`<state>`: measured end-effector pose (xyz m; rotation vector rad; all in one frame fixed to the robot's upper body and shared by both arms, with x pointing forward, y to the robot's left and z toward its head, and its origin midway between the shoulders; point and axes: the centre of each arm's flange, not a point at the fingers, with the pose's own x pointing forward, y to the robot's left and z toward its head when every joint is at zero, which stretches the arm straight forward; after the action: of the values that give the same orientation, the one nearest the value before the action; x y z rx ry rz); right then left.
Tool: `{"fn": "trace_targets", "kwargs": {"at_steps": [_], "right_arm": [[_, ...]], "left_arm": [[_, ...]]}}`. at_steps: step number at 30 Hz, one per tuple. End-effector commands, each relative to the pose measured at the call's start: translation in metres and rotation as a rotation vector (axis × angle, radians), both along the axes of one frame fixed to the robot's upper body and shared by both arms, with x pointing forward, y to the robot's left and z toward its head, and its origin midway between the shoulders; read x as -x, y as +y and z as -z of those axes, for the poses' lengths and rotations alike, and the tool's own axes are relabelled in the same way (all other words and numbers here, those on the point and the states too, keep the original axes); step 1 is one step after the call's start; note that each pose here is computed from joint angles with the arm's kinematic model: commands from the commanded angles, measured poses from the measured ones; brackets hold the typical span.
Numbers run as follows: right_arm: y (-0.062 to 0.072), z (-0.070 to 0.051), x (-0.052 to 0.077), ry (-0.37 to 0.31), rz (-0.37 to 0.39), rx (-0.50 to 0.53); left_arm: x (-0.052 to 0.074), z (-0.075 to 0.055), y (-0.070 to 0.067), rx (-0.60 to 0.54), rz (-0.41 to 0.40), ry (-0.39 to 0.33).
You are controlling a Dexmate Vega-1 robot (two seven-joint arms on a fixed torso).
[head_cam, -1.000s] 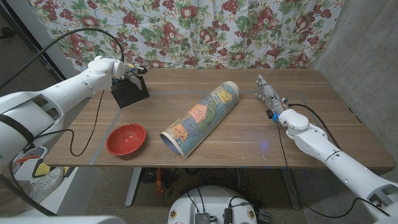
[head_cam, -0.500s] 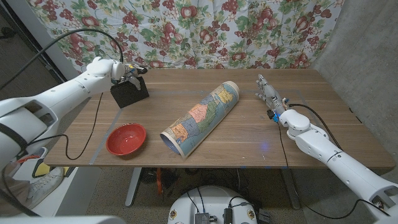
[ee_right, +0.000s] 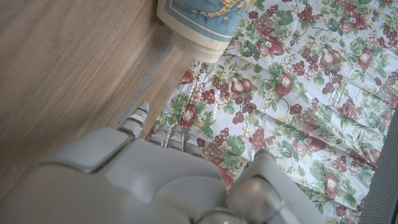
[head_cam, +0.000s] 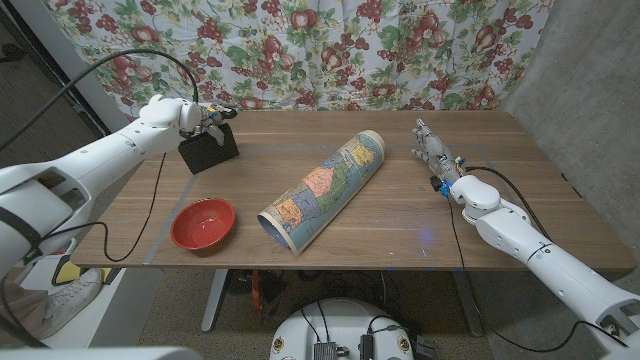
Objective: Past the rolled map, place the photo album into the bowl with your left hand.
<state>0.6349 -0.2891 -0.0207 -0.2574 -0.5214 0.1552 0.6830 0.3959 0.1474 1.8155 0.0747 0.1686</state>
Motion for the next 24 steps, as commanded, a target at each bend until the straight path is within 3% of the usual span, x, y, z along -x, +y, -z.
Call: {"fn": "trace_targets", "kwargs": {"at_steps": [1, 24], "right_arm": [[-0.0008, 0.0007, 0.0006, 0.002, -0.003, -0.001], [-0.0028, 0.0055, 0.0049, 0.002, 0.002, -0.001]], "left_arm": [[0.0031, 0.0003, -0.0025, 0.003, 0.009, -0.041], [0.0099, 0.0087, -0.0037, 0.024, 0.019, -0.072]]}}
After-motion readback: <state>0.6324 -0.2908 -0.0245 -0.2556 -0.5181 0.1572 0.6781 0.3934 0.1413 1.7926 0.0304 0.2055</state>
